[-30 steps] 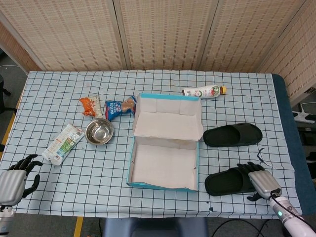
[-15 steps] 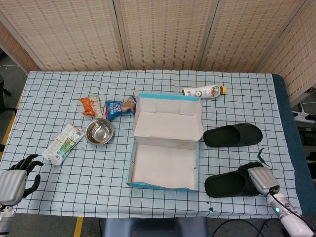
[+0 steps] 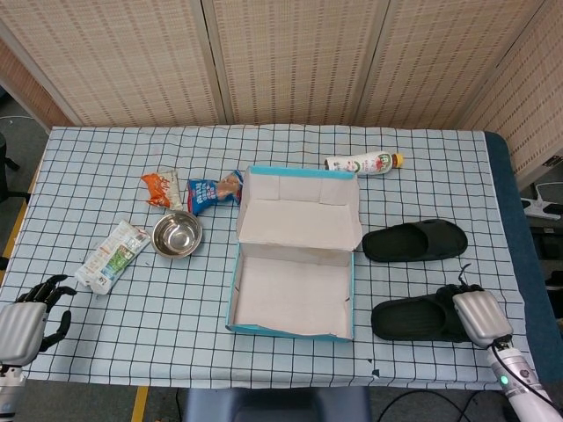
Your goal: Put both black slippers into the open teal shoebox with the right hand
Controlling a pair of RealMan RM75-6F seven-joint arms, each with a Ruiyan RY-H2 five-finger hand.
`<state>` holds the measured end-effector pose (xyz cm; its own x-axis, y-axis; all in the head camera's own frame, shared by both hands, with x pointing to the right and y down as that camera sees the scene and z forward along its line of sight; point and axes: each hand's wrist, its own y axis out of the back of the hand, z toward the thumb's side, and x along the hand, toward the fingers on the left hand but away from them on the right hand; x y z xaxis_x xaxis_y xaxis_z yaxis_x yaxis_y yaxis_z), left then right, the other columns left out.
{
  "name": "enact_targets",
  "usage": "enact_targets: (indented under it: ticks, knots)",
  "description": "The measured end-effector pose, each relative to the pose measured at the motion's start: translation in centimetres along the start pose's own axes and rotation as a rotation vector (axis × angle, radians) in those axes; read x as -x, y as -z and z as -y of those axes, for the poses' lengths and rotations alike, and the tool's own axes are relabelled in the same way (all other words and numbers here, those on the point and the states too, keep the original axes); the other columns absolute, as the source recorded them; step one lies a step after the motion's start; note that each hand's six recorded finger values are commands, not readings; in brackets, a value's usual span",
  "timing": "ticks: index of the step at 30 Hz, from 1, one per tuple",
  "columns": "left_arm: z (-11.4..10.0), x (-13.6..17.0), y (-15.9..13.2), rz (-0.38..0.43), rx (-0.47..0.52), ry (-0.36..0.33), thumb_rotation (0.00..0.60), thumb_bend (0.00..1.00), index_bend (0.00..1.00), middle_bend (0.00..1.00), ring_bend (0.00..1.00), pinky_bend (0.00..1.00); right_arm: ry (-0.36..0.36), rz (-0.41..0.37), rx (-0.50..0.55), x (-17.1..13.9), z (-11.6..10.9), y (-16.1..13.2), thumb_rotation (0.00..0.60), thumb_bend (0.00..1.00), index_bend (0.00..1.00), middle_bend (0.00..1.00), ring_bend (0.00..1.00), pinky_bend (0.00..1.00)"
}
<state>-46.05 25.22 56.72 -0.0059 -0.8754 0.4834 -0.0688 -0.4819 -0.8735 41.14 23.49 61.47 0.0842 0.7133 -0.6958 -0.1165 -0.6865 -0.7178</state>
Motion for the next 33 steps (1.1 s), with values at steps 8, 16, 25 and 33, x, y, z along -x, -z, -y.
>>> enact_targets:
  ticks: [8,16,25,33]
  knots:
    - [-0.3,0.1,-0.1,0.004,0.007,-0.010,0.600,0.51,0.36,0.16,0.25,0.42,0.174,0.084,-0.062,-3.5,-5.0,-0.4,0.600,0.00,0.62,0.60,0.44,0.35]
    - [-0.6,0.2,0.1,0.001,0.022,-0.016,0.600,0.51,0.36,0.16,0.25,0.42,0.256,-0.006,0.015,-3.0,-9.3,-5.3,0.600,0.00,0.64,0.62,0.46,0.37]
    - [-0.5,0.1,0.3,0.001,0.023,-0.009,0.600,0.51,0.36,0.16,0.25,0.42,0.324,-0.121,0.013,-0.7,-11.8,-12.4,0.600,0.00,0.66,0.63,0.48,0.39]
    - [-0.7,0.2,0.3,0.000,0.028,-0.017,0.600,0.51,0.36,0.16,0.25,0.42,0.361,-0.304,-0.013,1.6,-12.5,-20.8,0.600,0.02,0.71,0.68,0.53,0.46]
